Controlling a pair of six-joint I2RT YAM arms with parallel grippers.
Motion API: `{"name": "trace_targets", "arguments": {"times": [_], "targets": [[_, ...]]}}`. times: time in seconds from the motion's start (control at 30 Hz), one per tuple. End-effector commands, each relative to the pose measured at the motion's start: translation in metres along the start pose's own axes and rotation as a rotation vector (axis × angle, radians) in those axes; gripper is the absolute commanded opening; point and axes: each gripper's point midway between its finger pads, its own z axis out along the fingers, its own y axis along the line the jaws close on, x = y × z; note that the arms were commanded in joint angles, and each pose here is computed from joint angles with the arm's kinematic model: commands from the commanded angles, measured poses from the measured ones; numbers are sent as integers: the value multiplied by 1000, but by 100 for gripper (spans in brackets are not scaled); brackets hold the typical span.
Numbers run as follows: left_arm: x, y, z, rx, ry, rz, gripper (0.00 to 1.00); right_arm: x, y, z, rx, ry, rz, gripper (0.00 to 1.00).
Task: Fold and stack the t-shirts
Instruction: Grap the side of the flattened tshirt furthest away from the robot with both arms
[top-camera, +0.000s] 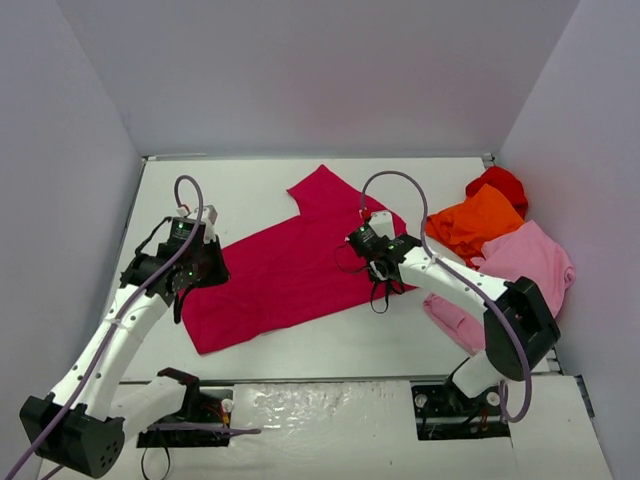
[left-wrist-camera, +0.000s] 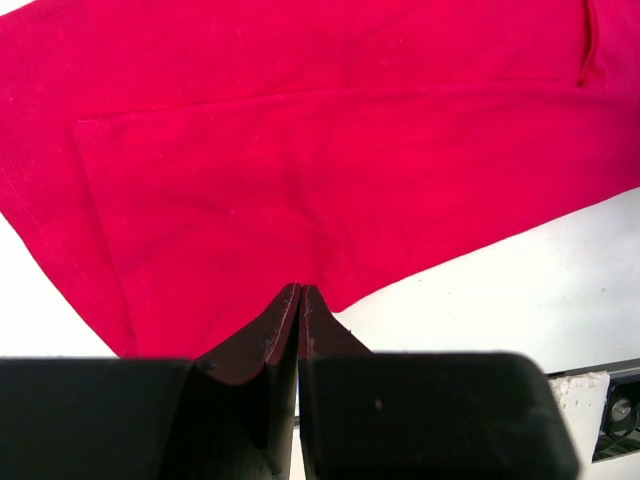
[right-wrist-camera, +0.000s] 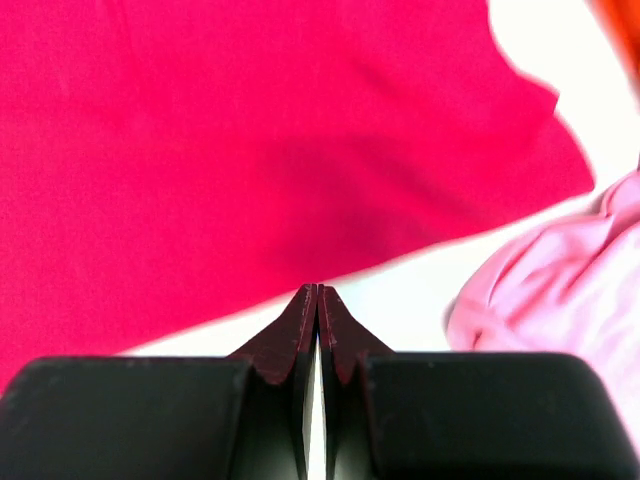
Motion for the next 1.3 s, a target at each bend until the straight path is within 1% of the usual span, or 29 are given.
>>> {"name": "trace_targets", "arguments": {"times": [0.0,0.03,0.13,0.17,0.2,0.27,0.3,0.4,0.57,0.73,0.87,1.03,1.17,1.2,1.27], "targets": [[-22,-11,-6,47,-79,-22,0,-71,27,20,-82,-112,66,0],[-21,-12,-5,50,-73,-28,0,-80,54,21,-169,-108,44,0],[-15,-11,-4,50,-62,-59,0,-120,148,0,-385,-193,-86,0],[-13,-11,-5,52,-66,-67,0,-119,172,2,-428,-189,-131,0],[-13,-10,-7,53,-71,-69,0,-107,189,7,-442,-168,-165,0],[-10,-6,-10,37,-83,-92,0,-125,237,-12,-536,-222,-212,0],[-10,-3,-14,25,-95,-100,0,-112,261,-9,-565,-205,-251,0],[-13,9,-37,-14,-177,-121,0,-117,315,-29,-682,-225,-262,0],[-20,27,-68,-96,-271,-132,0,-94,360,-28,-813,-165,-291,0],[-28,32,-97,-99,-372,-145,0,-78,385,-29,-888,-151,-326,0],[-27,35,-106,-106,-389,-146,0,-71,398,-25,-927,-144,-340,0],[-24,37,-106,-115,-376,-140,0,-65,417,-17,-988,-145,-365,0],[-21,39,-105,-124,-370,-135,0,-51,448,-13,-1120,-104,-376,0],[-20,40,-105,-127,-367,-134,0,-40,457,-6,-1158,-74,-371,0],[-19,42,-105,-136,-364,-129,0,-47,473,-17,-1243,-73,-313,0]]}}
